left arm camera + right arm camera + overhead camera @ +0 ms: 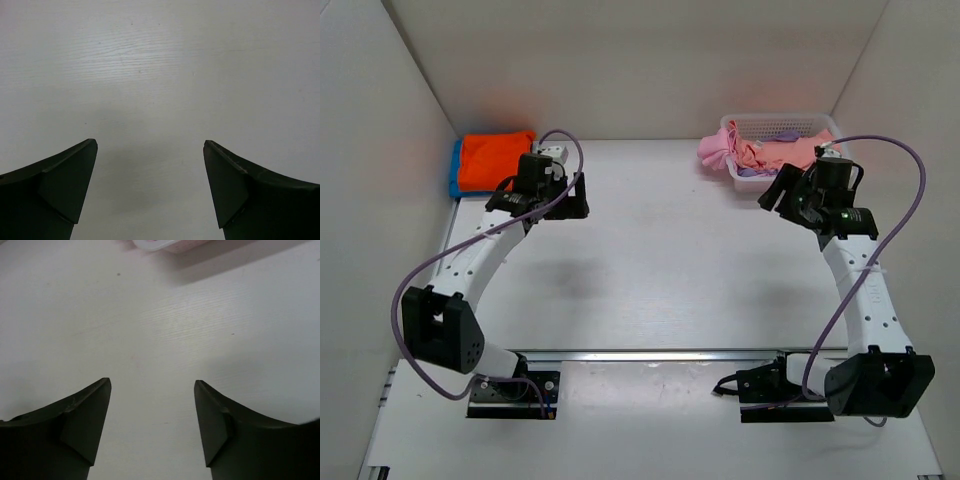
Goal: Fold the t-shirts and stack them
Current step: Grab crumpled tshirt from bin with the right arm
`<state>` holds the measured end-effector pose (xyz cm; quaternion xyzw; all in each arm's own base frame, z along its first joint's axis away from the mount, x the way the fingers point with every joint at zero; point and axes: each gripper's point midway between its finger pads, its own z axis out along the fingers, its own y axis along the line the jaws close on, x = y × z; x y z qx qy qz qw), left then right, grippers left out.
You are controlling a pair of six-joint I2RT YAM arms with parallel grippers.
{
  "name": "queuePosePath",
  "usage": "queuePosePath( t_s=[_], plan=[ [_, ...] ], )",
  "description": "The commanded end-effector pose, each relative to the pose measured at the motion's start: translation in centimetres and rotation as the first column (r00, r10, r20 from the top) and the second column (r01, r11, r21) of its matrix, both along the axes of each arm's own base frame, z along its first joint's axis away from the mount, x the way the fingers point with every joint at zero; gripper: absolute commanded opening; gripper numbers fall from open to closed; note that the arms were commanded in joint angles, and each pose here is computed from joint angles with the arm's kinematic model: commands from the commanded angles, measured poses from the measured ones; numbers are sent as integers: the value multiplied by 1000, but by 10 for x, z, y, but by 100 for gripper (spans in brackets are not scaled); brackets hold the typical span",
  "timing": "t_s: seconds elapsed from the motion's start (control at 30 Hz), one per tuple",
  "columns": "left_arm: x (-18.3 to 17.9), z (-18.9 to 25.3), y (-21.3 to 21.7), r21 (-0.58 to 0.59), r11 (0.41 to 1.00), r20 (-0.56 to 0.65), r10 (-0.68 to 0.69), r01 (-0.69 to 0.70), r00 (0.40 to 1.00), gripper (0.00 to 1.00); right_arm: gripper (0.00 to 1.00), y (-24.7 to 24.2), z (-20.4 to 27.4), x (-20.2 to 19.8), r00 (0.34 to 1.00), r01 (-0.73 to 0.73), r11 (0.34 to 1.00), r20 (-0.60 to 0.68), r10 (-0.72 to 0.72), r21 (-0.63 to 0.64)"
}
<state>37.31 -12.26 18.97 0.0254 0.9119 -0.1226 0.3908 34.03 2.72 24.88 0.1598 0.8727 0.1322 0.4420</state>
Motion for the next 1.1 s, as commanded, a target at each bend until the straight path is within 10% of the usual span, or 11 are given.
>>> queuePosePath(
  t_s=[0.0, 0.17, 0.23, 0.3, 0.33, 0.37, 0.43, 0.47, 0.53, 1.07],
  plan=[
    [-1, -11, 18, 123, 992, -36, 21, -16, 999, 98, 67, -18, 11, 24, 999, 13, 995, 37, -9, -99],
    [-11, -7, 23, -10, 1000, 58, -12, 13, 998, 95, 71, -55, 28, 96, 997, 54, 979, 61, -42, -199],
    [-8, 12, 21, -38, 999, 146, -11, 16, 989, 59, 56, -65, 24, 141, 999, 37, 976, 27, -32, -214],
    [-5, 19, 20, -34, 999, 162, 2, 3, 987, 3, 0, -76, 21, 170, 999, 49, 971, 9, -48, -235],
    [-1, 18, 21, -27, 1000, 162, 8, -4, 987, 0, 0, -81, 12, 188, 999, 46, 970, -10, -50, -240],
    [1, 16, 24, -9, 1000, 164, 15, -14, 986, 1, 1, -86, 5, 208, 999, 43, 968, -12, -48, -249],
    [8, 23, 21, -12, 1000, 190, 13, -11, 982, 60, 18, -100, -3, 233, 998, 59, 967, -18, -66, -249],
    [11, 20, 20, -16, 1000, 183, 13, -11, 983, 65, 26, -101, -12, 247, 998, 50, 970, -29, -59, -237],
    [15, 19, 21, -20, 1000, 183, 17, -13, 983, 66, 49, -117, -15, 263, 997, 80, 977, -2, -82, -197],
    [26, -18, 20, 13, 1000, 118, 8, -10, 993, 69, 72, -66, -127, 301, 992, -100, 994, -85, 96, -42]
  ],
)
